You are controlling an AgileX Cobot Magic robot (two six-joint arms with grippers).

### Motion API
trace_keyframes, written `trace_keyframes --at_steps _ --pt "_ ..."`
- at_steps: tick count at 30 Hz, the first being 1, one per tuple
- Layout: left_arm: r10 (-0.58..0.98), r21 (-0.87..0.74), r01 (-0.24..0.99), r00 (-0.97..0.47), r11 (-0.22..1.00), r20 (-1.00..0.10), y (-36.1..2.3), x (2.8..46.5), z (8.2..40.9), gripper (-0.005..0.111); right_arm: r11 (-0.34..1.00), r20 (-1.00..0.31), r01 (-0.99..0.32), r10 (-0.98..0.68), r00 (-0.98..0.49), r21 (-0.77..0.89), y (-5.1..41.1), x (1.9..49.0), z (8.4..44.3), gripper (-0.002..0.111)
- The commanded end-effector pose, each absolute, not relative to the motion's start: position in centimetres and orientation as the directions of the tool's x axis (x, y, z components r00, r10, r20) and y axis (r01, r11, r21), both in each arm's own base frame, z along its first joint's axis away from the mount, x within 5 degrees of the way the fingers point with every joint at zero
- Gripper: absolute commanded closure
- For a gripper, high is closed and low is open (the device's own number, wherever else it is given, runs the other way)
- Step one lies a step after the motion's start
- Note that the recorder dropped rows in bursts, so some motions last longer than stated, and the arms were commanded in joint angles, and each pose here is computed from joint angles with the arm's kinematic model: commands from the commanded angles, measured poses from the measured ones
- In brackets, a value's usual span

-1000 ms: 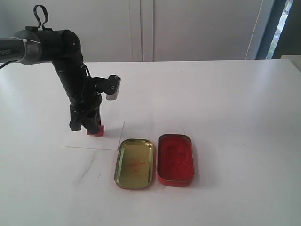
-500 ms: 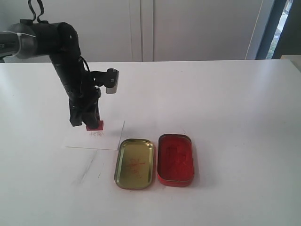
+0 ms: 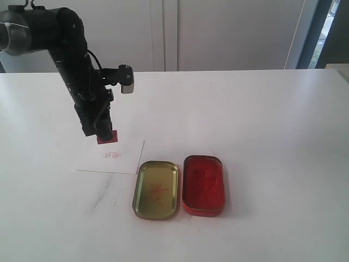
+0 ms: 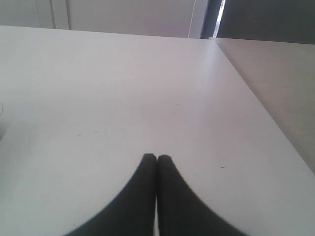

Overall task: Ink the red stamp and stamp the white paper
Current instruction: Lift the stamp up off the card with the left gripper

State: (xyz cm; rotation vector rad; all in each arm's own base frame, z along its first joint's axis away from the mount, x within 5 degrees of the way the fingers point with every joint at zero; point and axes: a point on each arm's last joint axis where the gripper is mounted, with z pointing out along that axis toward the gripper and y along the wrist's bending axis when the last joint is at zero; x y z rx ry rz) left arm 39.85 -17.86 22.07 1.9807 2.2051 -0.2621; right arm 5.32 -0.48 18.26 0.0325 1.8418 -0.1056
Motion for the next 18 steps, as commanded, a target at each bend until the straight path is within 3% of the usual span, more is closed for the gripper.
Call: trace_keyframes --at_steps 1,18 --pt "0.952 -0.065 0.980 -0.198 0.187 -0.235 -17.9 39.1 23.0 0.107 0.995 -0.965 0.082 -0.041 -0.257 -0.064 -0.5 5.3 18.2 0.108" --pt "0.885 -0.191 0.910 -0.405 0.367 -0.230 -17.9 37.6 25.2 0.107 0.995 -0.965 0.082 -0.041 -0.257 -0.064 -0.5 5.3 18.2 0.108"
